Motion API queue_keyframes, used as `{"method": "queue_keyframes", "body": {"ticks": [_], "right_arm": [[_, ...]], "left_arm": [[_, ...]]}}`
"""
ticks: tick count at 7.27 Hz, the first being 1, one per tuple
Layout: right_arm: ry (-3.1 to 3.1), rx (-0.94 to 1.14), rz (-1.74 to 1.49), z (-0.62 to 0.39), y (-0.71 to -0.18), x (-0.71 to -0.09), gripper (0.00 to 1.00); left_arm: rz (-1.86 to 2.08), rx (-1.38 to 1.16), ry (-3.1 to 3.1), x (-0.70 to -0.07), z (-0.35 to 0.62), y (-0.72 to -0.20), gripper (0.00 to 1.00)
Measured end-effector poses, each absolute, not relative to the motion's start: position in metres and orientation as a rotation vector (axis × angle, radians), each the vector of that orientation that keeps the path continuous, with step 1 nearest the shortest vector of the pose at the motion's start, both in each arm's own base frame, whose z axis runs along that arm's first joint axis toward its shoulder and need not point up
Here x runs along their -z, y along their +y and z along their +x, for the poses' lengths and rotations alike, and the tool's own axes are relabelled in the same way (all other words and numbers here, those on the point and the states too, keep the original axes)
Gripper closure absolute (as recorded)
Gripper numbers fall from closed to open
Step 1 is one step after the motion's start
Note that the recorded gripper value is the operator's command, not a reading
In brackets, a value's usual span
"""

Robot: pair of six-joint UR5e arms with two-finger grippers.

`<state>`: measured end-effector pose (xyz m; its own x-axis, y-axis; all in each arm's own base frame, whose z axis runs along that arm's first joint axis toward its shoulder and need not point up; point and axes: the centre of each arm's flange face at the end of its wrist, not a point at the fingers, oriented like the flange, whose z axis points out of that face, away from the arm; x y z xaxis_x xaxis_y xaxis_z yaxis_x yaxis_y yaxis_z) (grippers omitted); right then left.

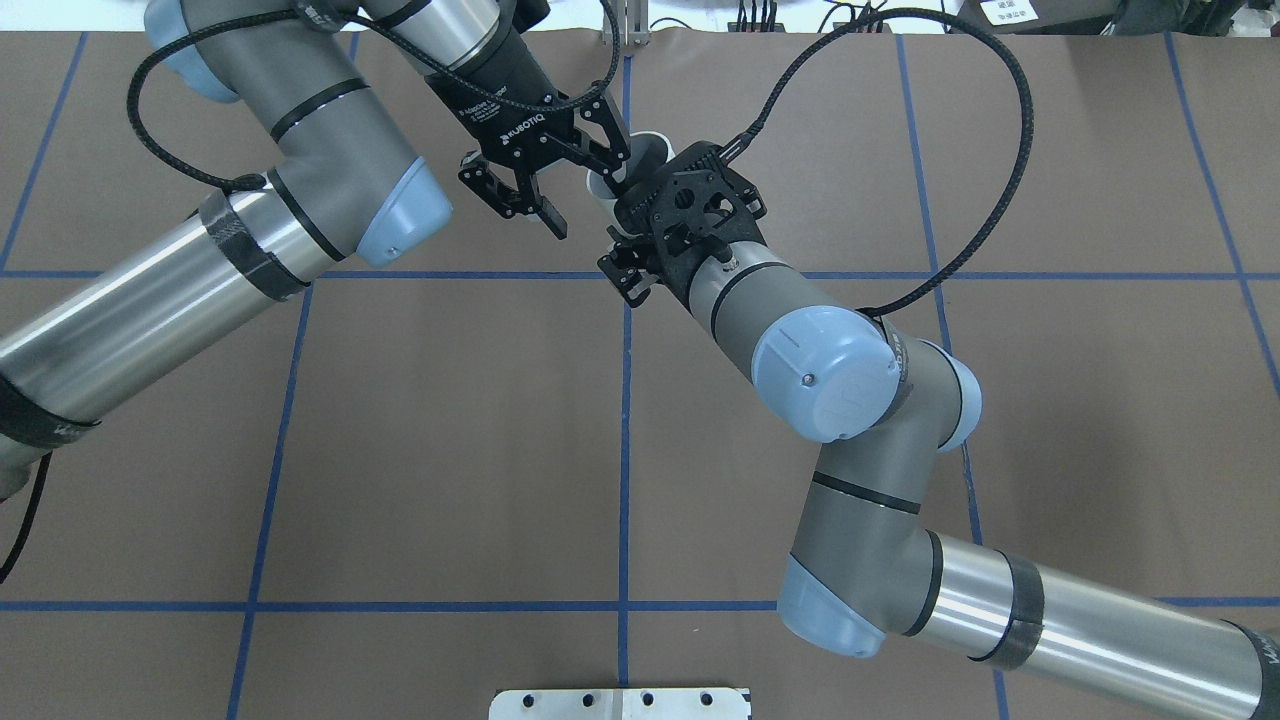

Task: Left arm hands cup to right arm to dump lemon

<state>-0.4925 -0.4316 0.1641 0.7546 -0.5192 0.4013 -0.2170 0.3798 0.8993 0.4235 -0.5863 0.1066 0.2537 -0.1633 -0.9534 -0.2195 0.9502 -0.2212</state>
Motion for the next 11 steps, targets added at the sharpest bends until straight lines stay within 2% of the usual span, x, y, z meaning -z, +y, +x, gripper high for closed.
{"method": "queue_keyframes", "body": {"ticks": [2,4,6,8,11], "right_arm": [[-0.723,0.208,1.188,-0.487,-0.435,-0.172,0.93],[-0.71,0.15,1.147,-0.465,-0.442,-0.206,0.93],[-0.775,-0.045,1.051,-0.428,-0.445,-0.253,0.95],[-0.828,-0.16,1.017,-0.369,-0.442,-0.322,0.95],[-0.903,-0.113,0.977,-0.232,-0.428,-0.435,0.95]], "left_arm": [[-0.314,0.0,1.327,-0.108,0.399,-0.604,0.0],[-0.278,0.084,1.317,-0.125,0.358,-0.633,0.0],[-0.231,0.178,1.277,-0.159,0.337,-0.654,0.0],[-0.119,0.268,1.203,-0.188,0.338,-0.668,0.0],[0.184,0.208,0.976,-0.274,0.324,-0.686,0.0]]}}
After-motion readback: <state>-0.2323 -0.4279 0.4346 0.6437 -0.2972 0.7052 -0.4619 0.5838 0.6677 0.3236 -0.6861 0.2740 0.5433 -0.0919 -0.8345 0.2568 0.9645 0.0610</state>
